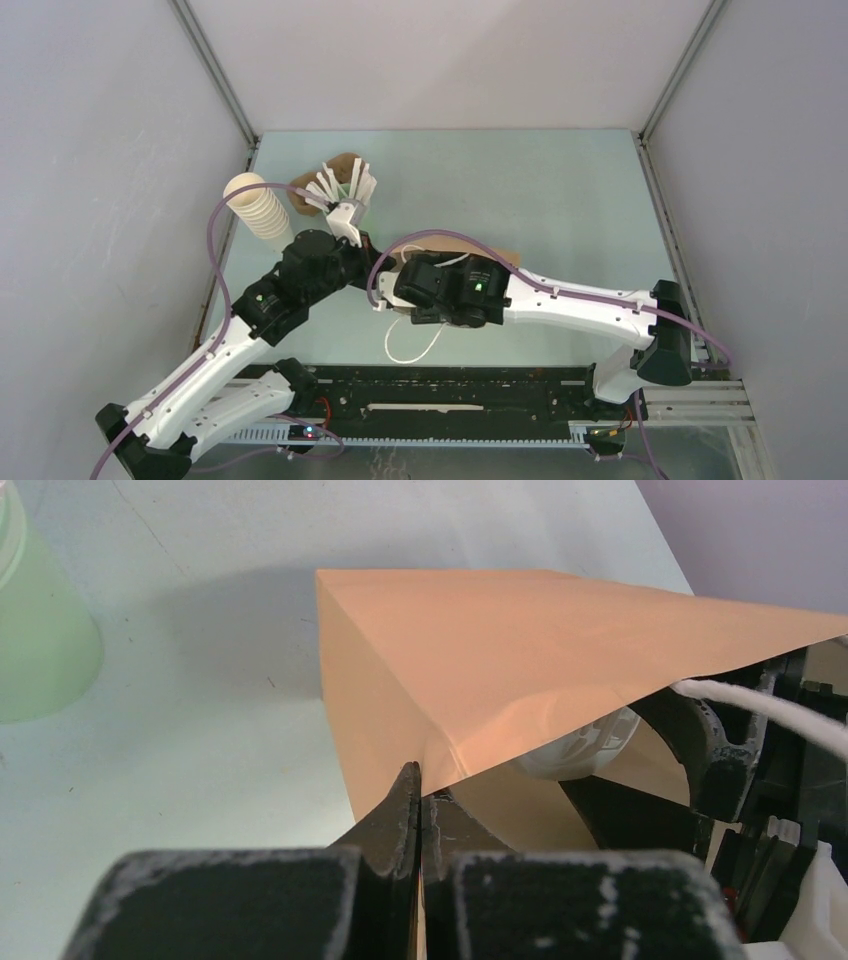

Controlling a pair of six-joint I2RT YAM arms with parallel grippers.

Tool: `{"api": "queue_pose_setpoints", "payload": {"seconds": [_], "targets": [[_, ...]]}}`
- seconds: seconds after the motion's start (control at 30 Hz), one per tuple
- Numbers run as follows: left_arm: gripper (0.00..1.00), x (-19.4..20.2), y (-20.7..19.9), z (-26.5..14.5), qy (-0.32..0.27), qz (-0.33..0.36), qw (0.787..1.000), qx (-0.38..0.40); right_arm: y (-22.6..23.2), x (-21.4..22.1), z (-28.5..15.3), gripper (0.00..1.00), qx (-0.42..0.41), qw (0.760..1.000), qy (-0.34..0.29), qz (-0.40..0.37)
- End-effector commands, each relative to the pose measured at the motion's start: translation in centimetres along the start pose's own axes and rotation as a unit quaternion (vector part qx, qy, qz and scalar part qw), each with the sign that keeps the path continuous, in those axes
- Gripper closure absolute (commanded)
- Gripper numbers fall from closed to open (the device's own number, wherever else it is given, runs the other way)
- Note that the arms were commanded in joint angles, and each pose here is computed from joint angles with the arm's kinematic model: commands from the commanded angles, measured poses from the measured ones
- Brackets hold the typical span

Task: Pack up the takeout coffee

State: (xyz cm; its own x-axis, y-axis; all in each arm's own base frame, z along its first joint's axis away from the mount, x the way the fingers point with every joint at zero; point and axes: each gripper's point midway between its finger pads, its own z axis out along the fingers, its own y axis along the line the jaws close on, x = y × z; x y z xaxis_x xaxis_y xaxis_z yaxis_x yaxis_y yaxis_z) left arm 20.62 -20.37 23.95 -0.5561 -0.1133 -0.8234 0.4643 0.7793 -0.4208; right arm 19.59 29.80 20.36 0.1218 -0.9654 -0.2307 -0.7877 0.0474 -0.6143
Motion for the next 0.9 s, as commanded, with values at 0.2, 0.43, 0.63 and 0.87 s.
{"api": "queue_pose_setpoints", "payload": {"seconds": [0.2,0.43,0.63,0.87], "targets": [[1.0,-1.8,-3.4,0.6,-0.005,0.004,0.999,0.054,0.8,-0.6,-1.6,0.4,-0.047,0.998,-0.026,-0.023],[1.0,-3.4,-3.7,0.2,-0.018,0.006,0.999,0.045,2.0,0.0,-2.5,0.41,-0.103,0.991,-0.078,0.022],[1.0,-4.8,-3.5,-0.1,-0.023,-0.001,1.0,0.02,1.6,-0.8,-3.9,0.4,-0.098,0.985,-0.14,0.04],[1.0,-4.4,-3.4,0.2,-0.013,-0.002,1.0,0.019,2.1,-0.8,-3.3,0.4,-0.1,0.984,-0.145,0.014]]}}
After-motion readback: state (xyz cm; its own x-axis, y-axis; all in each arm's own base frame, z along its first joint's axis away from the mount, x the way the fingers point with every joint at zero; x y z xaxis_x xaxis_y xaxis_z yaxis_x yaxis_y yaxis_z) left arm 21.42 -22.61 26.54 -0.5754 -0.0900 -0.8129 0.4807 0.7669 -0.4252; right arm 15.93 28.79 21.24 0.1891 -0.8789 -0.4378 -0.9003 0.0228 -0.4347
